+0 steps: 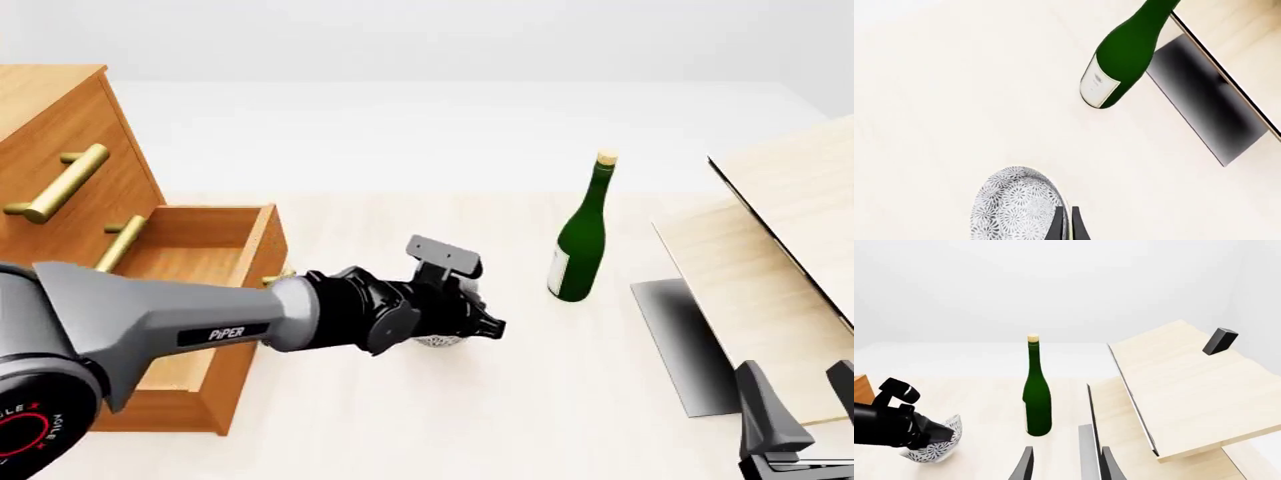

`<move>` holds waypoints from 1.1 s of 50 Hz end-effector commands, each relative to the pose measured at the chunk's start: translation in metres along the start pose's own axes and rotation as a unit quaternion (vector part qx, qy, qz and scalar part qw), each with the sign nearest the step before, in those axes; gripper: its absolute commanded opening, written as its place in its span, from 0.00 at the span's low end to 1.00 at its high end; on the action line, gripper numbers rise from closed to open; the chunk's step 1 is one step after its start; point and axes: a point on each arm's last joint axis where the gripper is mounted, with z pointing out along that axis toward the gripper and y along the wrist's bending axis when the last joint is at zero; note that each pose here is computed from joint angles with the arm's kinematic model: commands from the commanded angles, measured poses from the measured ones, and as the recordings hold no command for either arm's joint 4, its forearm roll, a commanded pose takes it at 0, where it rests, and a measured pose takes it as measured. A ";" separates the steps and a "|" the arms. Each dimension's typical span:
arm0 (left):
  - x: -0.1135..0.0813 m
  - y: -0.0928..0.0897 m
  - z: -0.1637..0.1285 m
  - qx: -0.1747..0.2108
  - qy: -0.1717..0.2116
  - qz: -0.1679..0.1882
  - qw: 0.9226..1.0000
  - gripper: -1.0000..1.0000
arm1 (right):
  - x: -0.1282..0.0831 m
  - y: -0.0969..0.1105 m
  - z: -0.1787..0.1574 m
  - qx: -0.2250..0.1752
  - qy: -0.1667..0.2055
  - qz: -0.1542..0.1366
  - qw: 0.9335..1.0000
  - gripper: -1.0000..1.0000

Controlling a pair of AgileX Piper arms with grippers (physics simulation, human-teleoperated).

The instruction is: Put the bowl in the bottom drawer of the cabinet.

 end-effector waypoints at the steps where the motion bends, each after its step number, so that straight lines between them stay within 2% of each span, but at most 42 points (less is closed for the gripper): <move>1: -0.010 0.005 -0.014 0.000 -0.026 -0.004 1.000 0.00 | 0.000 0.000 0.000 0.000 0.000 0.000 1.000 1.00; 5: -0.018 0.010 -0.023 -0.004 -0.038 -0.005 0.999 0.00 | 0.000 0.000 0.000 0.000 0.000 0.000 1.000 1.00; 25: -0.026 0.012 -0.050 -0.003 -0.066 -0.005 0.998 0.00 | 0.000 0.000 0.000 0.000 0.000 0.000 1.000 1.00; 28: -0.036 0.013 -0.063 -0.003 -0.082 -0.004 0.997 0.00 | 0.000 0.000 0.000 0.000 0.000 0.000 1.000 1.00; 33: -0.041 0.014 -0.075 -0.004 -0.092 -0.001 0.996 0.00 | 0.000 0.000 0.000 0.000 0.000 0.000 1.000 1.00; 49: -0.051 0.021 -0.109 -0.012 -0.120 0.004 0.993 0.00 | 0.000 0.000 0.000 0.000 0.000 0.000 1.000 1.00; 55: -0.049 0.026 -0.120 -0.016 -0.131 -0.002 0.991 0.00 | 0.000 0.000 0.000 0.000 0.000 0.000 1.000 1.00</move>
